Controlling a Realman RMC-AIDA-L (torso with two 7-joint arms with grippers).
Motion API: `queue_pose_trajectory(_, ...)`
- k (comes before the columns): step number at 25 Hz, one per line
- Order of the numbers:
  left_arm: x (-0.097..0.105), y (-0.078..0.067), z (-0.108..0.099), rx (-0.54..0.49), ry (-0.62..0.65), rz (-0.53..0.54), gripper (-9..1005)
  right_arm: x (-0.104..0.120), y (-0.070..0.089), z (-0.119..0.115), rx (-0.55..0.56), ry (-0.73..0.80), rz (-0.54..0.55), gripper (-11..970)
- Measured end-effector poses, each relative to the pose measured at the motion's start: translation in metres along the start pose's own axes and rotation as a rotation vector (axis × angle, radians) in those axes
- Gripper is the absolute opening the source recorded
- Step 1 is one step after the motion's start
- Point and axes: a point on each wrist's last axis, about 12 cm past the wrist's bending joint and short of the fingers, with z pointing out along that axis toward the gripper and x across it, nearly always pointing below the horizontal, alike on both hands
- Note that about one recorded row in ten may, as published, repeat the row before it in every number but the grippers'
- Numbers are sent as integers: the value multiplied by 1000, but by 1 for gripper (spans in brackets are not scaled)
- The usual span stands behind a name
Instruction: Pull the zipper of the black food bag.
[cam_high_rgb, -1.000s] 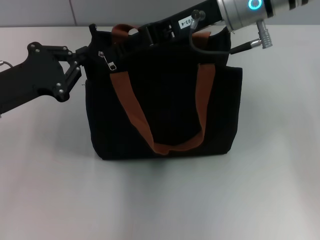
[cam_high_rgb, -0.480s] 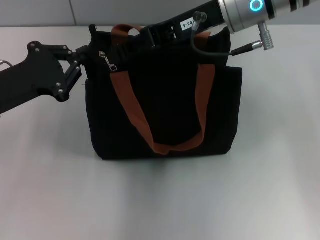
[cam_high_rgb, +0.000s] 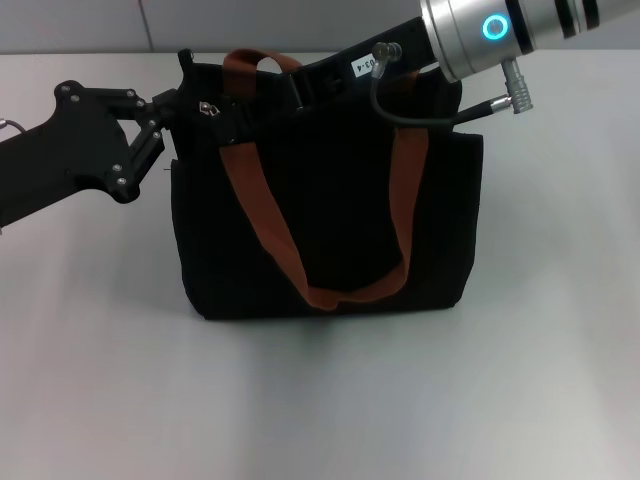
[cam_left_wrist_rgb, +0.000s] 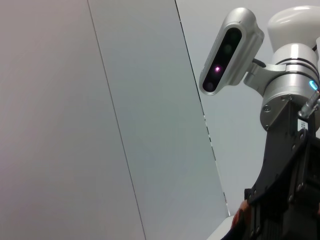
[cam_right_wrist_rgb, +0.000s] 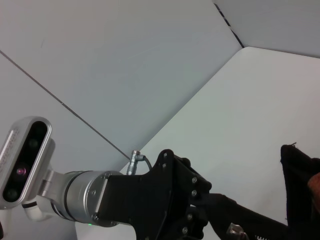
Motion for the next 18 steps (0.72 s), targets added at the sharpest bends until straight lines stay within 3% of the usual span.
queue_pose_trajectory(18, -4, 3, 5, 12, -12, 3, 20, -4, 1, 10, 29, 6, -35, 410)
